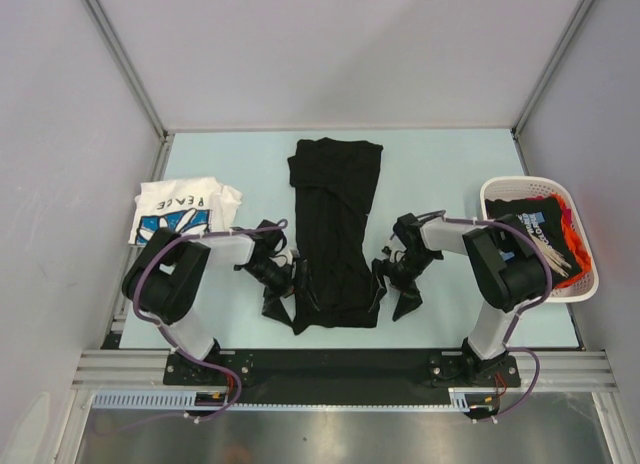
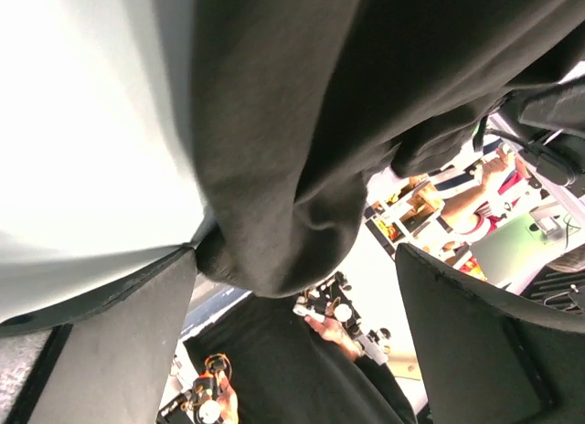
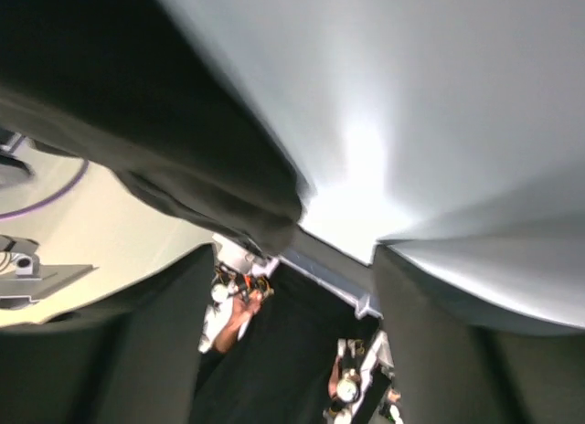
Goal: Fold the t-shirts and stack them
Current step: Fold the tshirt
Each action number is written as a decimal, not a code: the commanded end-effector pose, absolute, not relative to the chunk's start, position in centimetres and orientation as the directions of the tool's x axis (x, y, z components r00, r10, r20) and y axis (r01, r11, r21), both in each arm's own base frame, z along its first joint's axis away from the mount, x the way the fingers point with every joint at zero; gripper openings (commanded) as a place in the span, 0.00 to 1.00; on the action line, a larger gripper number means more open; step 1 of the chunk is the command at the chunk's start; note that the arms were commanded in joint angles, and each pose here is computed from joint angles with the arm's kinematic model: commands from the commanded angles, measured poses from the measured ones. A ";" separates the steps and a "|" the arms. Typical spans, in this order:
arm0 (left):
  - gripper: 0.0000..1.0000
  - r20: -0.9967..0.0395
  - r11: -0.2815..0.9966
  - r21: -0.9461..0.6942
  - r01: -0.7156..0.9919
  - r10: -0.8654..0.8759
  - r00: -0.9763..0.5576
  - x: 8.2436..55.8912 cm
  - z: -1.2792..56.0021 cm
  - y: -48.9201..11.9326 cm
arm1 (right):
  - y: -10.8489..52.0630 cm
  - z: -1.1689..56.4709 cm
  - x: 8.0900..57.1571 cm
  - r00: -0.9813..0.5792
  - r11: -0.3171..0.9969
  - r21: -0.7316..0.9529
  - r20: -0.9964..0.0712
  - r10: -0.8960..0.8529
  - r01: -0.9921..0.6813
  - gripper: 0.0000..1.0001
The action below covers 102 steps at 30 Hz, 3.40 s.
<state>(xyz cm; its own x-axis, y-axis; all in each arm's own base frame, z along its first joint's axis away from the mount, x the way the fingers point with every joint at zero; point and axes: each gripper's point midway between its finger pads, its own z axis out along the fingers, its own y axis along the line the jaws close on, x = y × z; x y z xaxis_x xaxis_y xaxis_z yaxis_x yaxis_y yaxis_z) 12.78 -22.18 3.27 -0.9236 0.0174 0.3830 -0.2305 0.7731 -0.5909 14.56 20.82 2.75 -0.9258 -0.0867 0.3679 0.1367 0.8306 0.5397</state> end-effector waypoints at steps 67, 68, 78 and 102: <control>1.00 0.220 0.850 -0.524 -0.046 0.083 -0.972 14.2 0.1 -18.2 | 29.5 6.1 14.1 -0.755 0.852 -0.115 -0.412 -0.509 -0.512 0.74; 1.00 0.220 0.850 -0.526 -0.046 0.083 -0.972 14.2 0.1 -18.2 | 29.8 5.8 14.0 -0.754 0.847 -0.105 -0.407 -0.515 -0.522 0.72; 1.00 0.224 0.851 -0.522 -0.052 0.078 -0.971 14.2 0.0 -18.0 | 30.4 3.5 12.1 -0.779 0.825 -0.049 -0.301 -0.550 -0.564 0.15; 1.00 0.249 0.863 -0.499 -0.080 0.055 -0.967 14.2 -0.6 -17.8 | 27.9 3.8 7.5 -0.792 0.797 0.023 -0.139 -0.595 -0.603 0.12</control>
